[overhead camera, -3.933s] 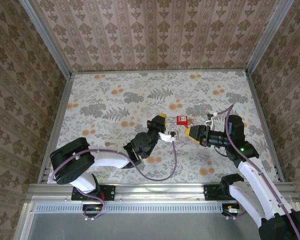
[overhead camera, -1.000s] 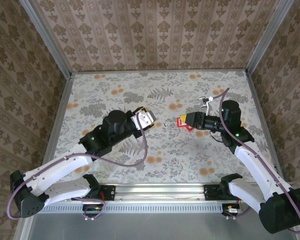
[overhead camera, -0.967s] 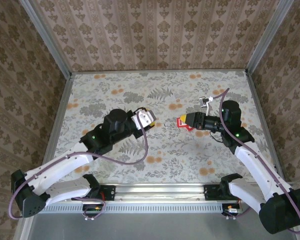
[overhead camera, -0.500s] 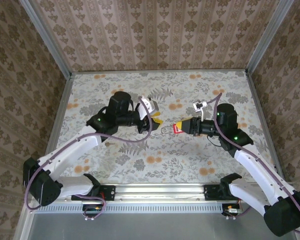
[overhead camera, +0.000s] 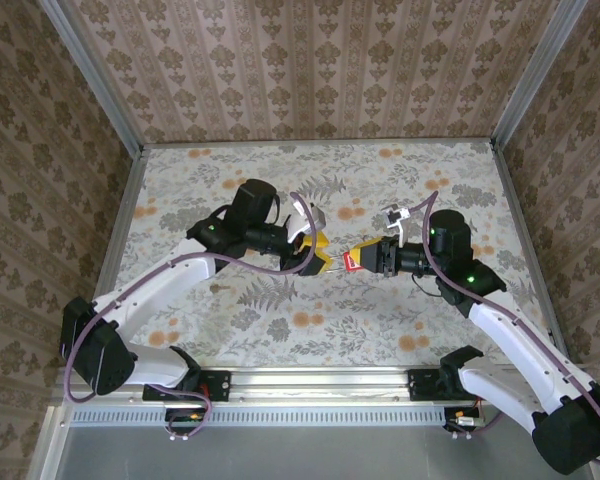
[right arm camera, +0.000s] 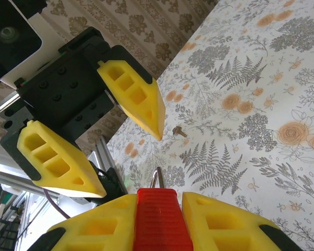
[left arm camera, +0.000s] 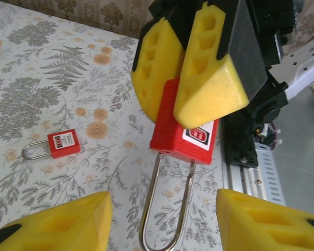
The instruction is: Unlock with the key
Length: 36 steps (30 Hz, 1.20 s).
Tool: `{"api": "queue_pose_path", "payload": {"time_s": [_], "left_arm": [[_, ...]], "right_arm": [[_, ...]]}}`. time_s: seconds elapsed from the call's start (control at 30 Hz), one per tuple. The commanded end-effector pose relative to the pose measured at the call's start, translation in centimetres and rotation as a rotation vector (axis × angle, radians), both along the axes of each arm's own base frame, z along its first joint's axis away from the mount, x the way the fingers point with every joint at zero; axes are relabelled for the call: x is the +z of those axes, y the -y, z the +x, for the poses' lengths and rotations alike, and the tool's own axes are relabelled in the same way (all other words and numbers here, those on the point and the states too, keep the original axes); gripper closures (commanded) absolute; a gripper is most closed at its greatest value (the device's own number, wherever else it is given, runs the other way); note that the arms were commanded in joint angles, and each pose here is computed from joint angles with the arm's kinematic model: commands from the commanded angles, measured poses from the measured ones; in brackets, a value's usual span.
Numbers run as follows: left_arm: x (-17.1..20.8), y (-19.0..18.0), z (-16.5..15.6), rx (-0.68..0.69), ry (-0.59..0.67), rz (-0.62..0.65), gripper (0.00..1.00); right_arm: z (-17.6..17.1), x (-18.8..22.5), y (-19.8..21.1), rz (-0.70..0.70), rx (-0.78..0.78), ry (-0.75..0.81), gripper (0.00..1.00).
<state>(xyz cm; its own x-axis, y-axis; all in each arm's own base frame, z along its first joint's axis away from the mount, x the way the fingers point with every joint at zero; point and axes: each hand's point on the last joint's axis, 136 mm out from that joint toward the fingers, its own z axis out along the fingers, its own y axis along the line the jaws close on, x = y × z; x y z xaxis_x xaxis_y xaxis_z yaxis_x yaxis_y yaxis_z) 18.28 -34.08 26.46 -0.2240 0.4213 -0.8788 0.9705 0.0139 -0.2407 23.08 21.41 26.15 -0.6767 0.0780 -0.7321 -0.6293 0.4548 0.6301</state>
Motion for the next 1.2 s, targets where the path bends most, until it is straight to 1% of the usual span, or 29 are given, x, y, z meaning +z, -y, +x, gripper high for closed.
{"api": "queue_pose_path", "payload": {"time_s": [0.0,0.2,0.3,0.37,0.47,0.6,0.77,0.8,0.97,1.03,1.07,1.1,1.17], "left_arm": [[0.0,0.2,-0.9,-0.049,-0.073,-0.035,0.46],[-1.3,0.6,-0.9,-0.061,-0.129,-0.023,0.46],[-1.7,0.7,-0.8,-0.06,-0.137,-0.016,0.47],[-1.7,0.8,-0.8,-0.065,-0.147,-0.018,0.5],[-1.8,0.9,-0.9,-0.076,-0.156,-0.023,0.57],[-1.6,0.9,-0.9,-0.078,-0.147,-0.029,0.76],[-1.4,0.7,-1.1,-0.082,-0.132,-0.039,0.97],[-1.3,0.7,-1.1,-0.083,-0.129,-0.041,1.0],[-0.9,0.4,-0.7,-0.054,-0.087,-0.043,1.0],[-0.7,0.2,-0.3,-0.024,-0.051,-0.041,1.0],[-0.5,0.0,0.0,-0.003,-0.029,-0.037,1.0],[-0.4,-0.2,0.2,0.02,-0.002,-0.032,1.0],[0.0,-0.7,0.9,0.074,0.065,-0.017,1.0]], "right_arm": [[-0.2,2.5,-0.3,0.027,0.016,0.093,0.86],[-0.6,3.1,-0.4,0.042,0.023,0.113,0.87],[-0.6,3.1,-0.5,0.043,0.025,0.115,0.87],[-0.6,3.2,-0.5,0.044,0.027,0.117,0.87],[-0.5,3.1,-0.6,0.048,0.027,0.114,0.87],[-0.4,2.9,-0.7,0.045,0.028,0.111,0.87],[-0.4,2.8,-0.7,0.044,0.024,0.111,0.87],[-0.4,2.8,-0.7,0.045,0.024,0.112,0.87],[-0.2,2.3,-0.5,0.033,0.009,0.101,0.85],[-0.2,2.3,-0.5,0.034,0.005,0.103,0.81],[-0.1,2.2,-0.4,0.032,-0.007,0.1,0.75],[0.1,2.1,-0.1,0.024,-0.028,0.094,0.66],[0.4,1.9,0.1,0.012,-0.053,0.083,0.56]]}}
